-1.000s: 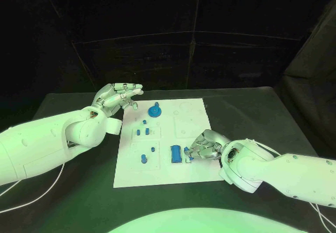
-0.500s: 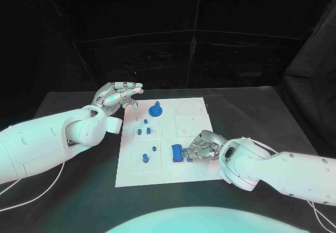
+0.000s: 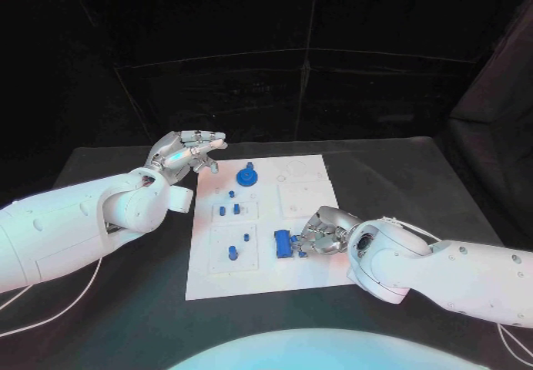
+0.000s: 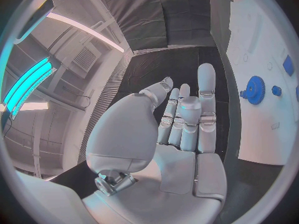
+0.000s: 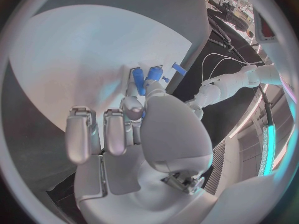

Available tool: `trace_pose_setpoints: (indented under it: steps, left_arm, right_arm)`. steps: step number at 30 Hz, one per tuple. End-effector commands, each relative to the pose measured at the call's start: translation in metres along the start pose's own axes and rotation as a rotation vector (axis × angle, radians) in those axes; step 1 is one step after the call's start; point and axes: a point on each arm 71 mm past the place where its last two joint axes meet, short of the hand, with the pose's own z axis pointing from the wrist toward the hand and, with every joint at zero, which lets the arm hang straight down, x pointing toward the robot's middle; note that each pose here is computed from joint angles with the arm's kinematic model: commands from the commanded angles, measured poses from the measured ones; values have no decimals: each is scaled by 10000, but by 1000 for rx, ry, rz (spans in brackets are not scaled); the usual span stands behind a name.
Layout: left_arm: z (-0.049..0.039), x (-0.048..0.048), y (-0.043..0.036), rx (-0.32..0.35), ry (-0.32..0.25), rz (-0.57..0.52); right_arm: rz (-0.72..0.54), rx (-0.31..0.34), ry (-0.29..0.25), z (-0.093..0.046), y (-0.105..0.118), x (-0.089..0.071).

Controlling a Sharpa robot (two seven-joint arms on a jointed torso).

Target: Assemble the parts on the task board

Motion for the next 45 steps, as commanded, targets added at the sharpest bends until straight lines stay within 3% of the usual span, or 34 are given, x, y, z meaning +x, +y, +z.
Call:
trace_pose_setpoints:
  steps: [1,6,16,35,45]
  left_arm:
    - [4,12,-14,8,10,-8]
    - [5,11,-14,7,10,-7]
    - [6,11,-12,7,10,-7]
    - [8,13,-10,6,12,-8]
    - [9,19,-10,5,13,-9]
  right_arm:
    - [-35,24,-38,-2,-49,-16]
    - [-13,-27,-71,-16,0,-34]
    - [39,-56,-55,-63,42,-22]
    - [18,27,-34,-119,-152,-83]
    - [5,33,-17,-80,-140,-57]
